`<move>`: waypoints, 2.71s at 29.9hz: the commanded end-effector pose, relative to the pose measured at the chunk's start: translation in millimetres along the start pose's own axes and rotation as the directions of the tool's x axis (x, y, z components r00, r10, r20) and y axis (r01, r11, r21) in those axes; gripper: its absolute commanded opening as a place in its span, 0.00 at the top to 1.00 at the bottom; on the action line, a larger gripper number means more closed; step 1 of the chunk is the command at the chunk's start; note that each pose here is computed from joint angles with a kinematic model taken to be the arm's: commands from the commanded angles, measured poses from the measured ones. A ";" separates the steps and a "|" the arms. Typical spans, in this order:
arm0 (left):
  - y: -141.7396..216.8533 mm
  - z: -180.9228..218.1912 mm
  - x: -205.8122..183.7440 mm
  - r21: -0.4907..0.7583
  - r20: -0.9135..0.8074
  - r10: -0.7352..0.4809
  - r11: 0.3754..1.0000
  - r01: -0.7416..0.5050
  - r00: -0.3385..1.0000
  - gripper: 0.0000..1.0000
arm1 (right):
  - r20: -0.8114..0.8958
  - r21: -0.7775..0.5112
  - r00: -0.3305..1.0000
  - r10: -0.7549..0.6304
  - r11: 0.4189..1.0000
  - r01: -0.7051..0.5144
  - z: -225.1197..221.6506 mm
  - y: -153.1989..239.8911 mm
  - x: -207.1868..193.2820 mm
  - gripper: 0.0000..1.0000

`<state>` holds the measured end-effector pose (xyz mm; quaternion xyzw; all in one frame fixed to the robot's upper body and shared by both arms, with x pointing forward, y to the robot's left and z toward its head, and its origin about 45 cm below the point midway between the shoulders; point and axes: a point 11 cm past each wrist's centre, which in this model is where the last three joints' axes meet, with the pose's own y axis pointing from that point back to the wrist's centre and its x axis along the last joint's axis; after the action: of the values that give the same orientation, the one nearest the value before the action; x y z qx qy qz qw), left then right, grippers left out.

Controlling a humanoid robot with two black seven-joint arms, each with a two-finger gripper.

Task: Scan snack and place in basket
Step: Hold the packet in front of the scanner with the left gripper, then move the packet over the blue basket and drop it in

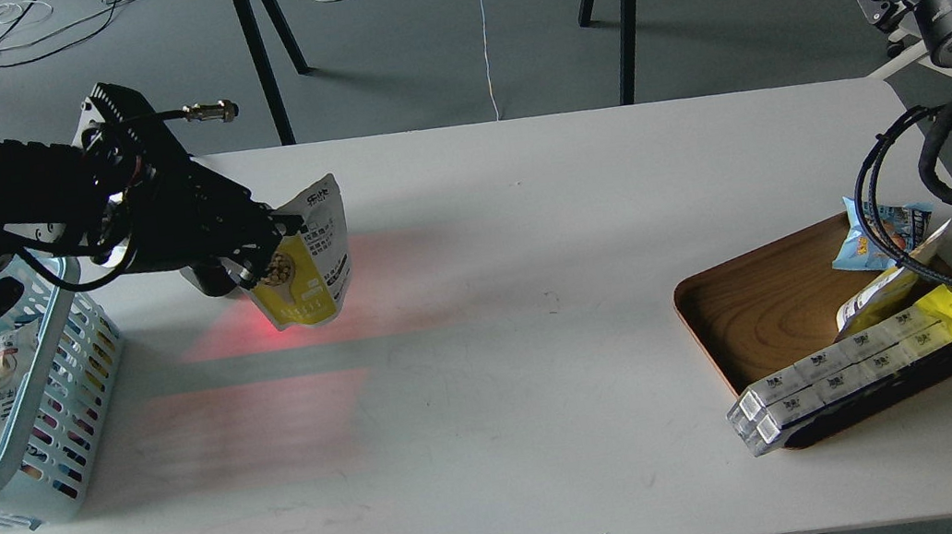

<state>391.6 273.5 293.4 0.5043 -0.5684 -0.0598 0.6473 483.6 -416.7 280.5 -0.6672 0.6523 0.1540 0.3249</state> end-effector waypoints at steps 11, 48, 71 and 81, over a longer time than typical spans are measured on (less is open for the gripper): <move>6.0 0.9 18.5 0.003 0.041 0.027 1.000 -0.028 0.999 1.00 | 0.004 0.009 1.000 0.006 1.000 -0.006 -2.5 0.4 2.0 0.01; 7.1 0.0 7.6 0.007 0.047 -0.015 1.000 0.015 0.999 1.00 | -0.023 0.039 0.999 0.027 0.999 -0.026 -24.3 3.8 14.5 0.01; 56.5 -23.8 10.3 0.114 0.061 0.004 0.993 -0.011 0.998 1.00 | -0.032 0.065 0.999 0.021 0.998 -0.019 -44.4 4.6 16.9 0.01; 157.2 -68.4 6.1 0.353 0.081 0.054 0.932 -0.080 0.995 1.00 | -0.018 0.055 1.000 0.018 0.998 -0.017 -35.4 4.6 14.7 0.01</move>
<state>377.8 355.6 396.8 0.5701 -0.6046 0.0179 0.5561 472.7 -451.2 297.2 -0.6535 0.6657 0.1316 0.3354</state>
